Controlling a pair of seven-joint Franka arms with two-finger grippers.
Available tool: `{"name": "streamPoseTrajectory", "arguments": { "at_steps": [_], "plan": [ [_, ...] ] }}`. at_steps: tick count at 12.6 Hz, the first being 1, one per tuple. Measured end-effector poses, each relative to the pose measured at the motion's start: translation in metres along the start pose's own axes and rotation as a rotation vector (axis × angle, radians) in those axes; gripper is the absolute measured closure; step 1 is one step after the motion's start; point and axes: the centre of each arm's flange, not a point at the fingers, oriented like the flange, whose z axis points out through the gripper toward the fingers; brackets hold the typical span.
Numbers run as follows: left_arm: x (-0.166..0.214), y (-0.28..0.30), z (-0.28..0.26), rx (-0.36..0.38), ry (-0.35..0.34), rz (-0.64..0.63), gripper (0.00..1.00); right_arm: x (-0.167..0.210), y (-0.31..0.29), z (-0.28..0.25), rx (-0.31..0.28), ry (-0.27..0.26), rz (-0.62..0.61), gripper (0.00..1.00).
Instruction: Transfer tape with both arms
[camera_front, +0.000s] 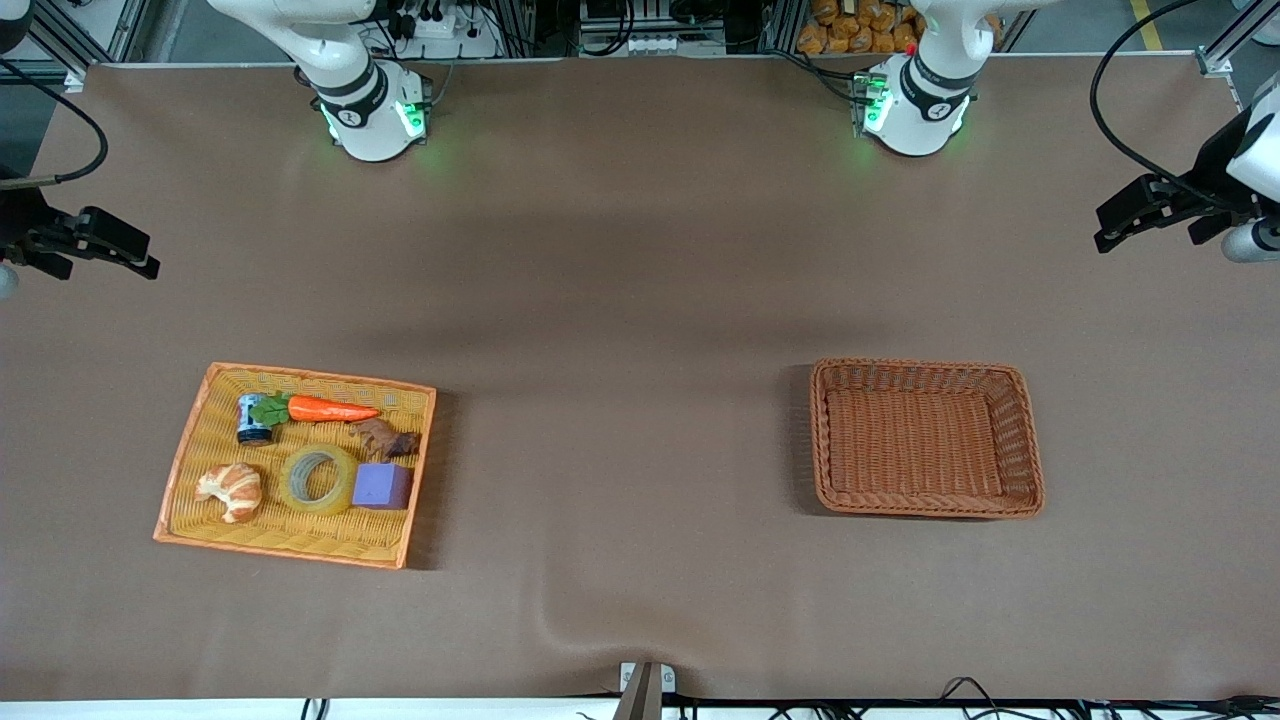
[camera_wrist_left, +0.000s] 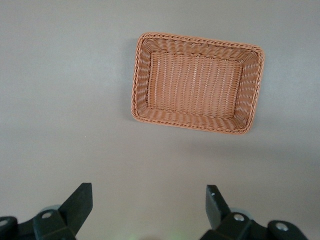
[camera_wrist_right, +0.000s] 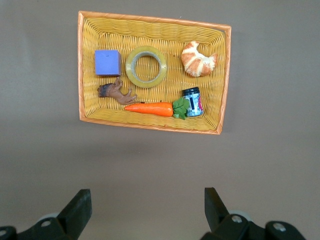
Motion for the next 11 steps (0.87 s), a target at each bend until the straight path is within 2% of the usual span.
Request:
{"name": "streamPoseTrajectory", "arguments": {
  "at_steps": [7,11],
  "plan": [
    [0.002,-0.005,-0.001,-0.001,0.002,-0.009,0.00,0.000,0.000,0.002,0.000,-0.004,0.000,0.00],
    [0.002,-0.009,-0.002,-0.002,0.005,-0.018,0.00,0.004,0.000,0.013,0.001,-0.025,0.000,0.00]
  ]
}}
